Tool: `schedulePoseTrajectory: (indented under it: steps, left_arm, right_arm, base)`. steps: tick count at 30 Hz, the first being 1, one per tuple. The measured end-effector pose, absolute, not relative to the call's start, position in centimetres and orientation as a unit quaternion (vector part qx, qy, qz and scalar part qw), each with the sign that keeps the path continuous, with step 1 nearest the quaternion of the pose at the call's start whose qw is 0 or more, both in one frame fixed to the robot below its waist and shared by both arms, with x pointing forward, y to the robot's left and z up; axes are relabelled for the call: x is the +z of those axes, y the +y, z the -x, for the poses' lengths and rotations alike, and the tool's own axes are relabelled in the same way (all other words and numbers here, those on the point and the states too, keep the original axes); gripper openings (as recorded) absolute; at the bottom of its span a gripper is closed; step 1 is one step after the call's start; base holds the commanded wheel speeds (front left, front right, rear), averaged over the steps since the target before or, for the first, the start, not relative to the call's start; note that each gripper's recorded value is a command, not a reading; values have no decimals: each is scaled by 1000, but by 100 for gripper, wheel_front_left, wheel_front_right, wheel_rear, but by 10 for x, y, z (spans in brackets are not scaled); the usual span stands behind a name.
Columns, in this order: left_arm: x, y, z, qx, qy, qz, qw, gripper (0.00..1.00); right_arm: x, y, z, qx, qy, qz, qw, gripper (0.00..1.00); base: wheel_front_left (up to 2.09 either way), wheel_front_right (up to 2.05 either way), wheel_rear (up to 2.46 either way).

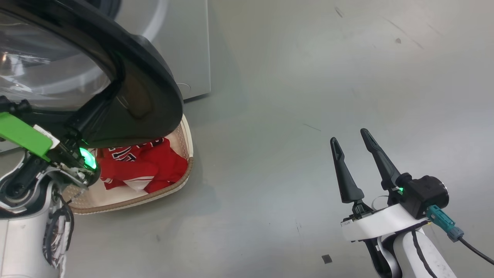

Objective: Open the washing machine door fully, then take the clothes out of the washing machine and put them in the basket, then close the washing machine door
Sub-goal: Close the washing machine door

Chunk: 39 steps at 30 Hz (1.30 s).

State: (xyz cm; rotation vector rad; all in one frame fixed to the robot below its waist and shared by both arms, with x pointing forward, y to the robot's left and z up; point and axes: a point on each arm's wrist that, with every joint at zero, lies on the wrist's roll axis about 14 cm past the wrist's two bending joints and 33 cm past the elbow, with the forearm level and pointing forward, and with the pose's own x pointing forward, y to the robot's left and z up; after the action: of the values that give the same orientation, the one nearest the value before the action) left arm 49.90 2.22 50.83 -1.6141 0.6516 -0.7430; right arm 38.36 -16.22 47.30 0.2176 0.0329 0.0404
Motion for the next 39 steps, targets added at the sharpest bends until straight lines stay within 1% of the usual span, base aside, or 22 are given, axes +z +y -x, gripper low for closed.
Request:
schedulePoseTrajectory:
  steps: [5,12,19,27,30,33,36,39]
  left_arm:
    - [500,10,-516,-321,291,686,585,0]
    - [492,-2,-545,-307,282,690,592,0]
    - [484,-12,-560,-296,281,700,586,0]
    - [485,-20,-561,-298,281,705,579,0]
    - [490,-18,-560,-297,270,716,571,0]
    - [491,-13,-557,-296,267,716,573,0]
    - [484,0,-551,-278,265,723,574,0]
    - [477,14,-542,-257,256,740,567,0]
  right_arm:
    - [466,-173,-384,2,27,-108,994,100]
    - [457,-185,-384,-16,40,-104,994,100]
    - [454,-194,-382,-31,43,-100,994,100]
    - [460,-206,-379,-49,34,-96,994,100]
    - [463,-207,-380,-50,29,-96,994,100]
    - [465,-206,-381,-48,25,-98,994,100]
    - [467,-204,-383,-44,21,-100,994,100]
    - [469,-201,-385,-38,17,-102,994,100]
  base:
    - [0,0,0]
    - [0,0,0]
    - [0,0,0]
    - [0,0,0]
    - [0,0,0]
    - [0,0,0]
    - [0,0,0]
    - [0,0,0]
